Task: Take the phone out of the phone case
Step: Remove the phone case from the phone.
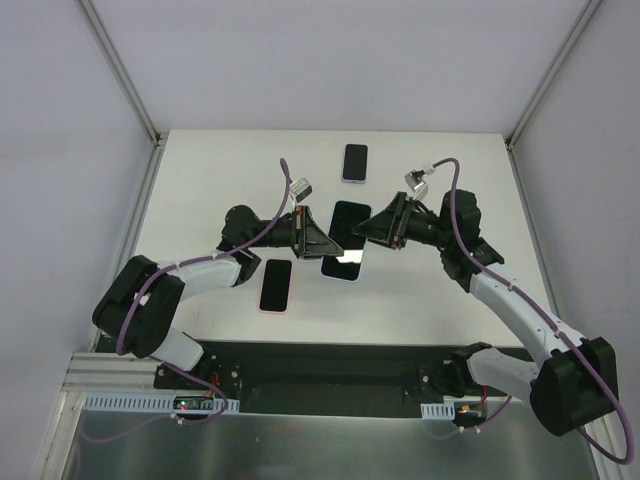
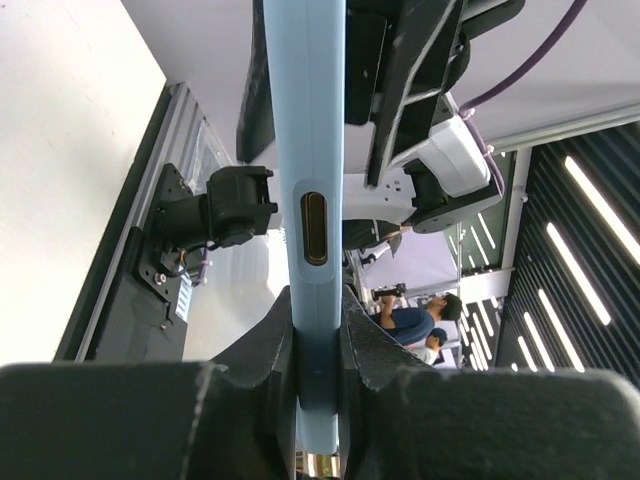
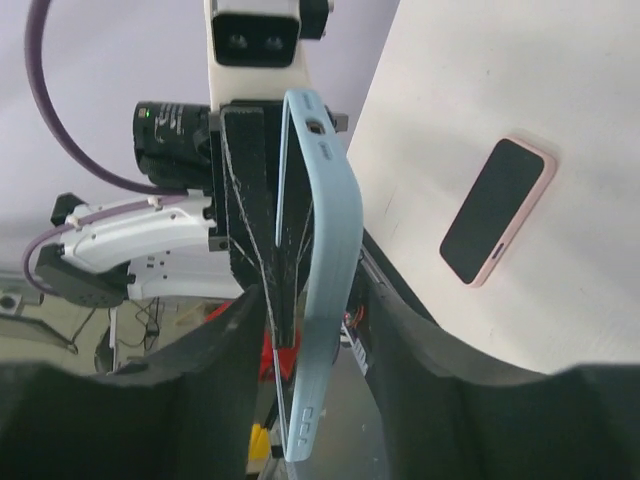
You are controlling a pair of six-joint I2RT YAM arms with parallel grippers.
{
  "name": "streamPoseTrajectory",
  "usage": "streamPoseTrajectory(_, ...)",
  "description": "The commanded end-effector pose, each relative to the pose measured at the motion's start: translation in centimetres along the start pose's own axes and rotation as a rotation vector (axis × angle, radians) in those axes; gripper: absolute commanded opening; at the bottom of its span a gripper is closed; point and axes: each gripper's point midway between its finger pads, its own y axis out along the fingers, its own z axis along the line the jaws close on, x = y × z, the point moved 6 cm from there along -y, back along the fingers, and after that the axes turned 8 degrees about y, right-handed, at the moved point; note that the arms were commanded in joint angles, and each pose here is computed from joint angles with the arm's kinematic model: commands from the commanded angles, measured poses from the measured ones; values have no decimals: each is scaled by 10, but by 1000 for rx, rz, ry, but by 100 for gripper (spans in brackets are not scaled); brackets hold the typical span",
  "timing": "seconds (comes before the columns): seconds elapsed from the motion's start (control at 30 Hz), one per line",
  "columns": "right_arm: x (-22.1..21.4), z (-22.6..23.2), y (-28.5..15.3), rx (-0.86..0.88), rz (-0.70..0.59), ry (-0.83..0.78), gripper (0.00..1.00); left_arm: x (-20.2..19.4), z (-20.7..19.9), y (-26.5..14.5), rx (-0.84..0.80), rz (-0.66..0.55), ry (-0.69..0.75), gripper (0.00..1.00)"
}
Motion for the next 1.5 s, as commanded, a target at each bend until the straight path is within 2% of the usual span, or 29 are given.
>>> streamPoseTrajectory(0.0,17,20,-12,-8,-126,-100,53,-1,-22,-1,-67,-22,98,0)
streamPoseTrajectory(0.1,26,30,-19,5,-179,-92,54,-2,-22,-2,-62,-24,106,0)
streamPoseTrajectory(0.2,32,35,-20,6,-208,-64,50,-2,-24,-2,-64,-26,112,0)
streamPoseTrajectory(0.33,36,31,-17,4,-224,-8,39,0,-29,-1,-72,-26,126,0)
streamPoseTrajectory(0.6,43,29,-9,55,-230,59,40,0,-36,-2,-84,-29,153,0)
streamPoseTrajectory(0.7,48,32,-6,89,-237,86,32,-1,-40,-3,-91,-30,165,0)
streamPoseTrajectory(0.9,54,37,-2,148,-238,126,5,-3,-44,-4,-95,-31,177,0)
streamPoseTrajectory(1.0,54,40,-2,170,-237,135,1,-3,-44,-5,-95,-33,183,0)
streamPoseTrajectory(1.13,56,48,-1,250,-237,168,1,-4,-46,-5,-102,-36,197,0)
streamPoseTrajectory(1.37,67,86,0,574,-227,213,1,-3,-54,-6,-144,-41,234,0)
streamPoseTrajectory(1.47,69,97,3,635,-212,217,1,-3,-60,-6,-165,-41,262,0)
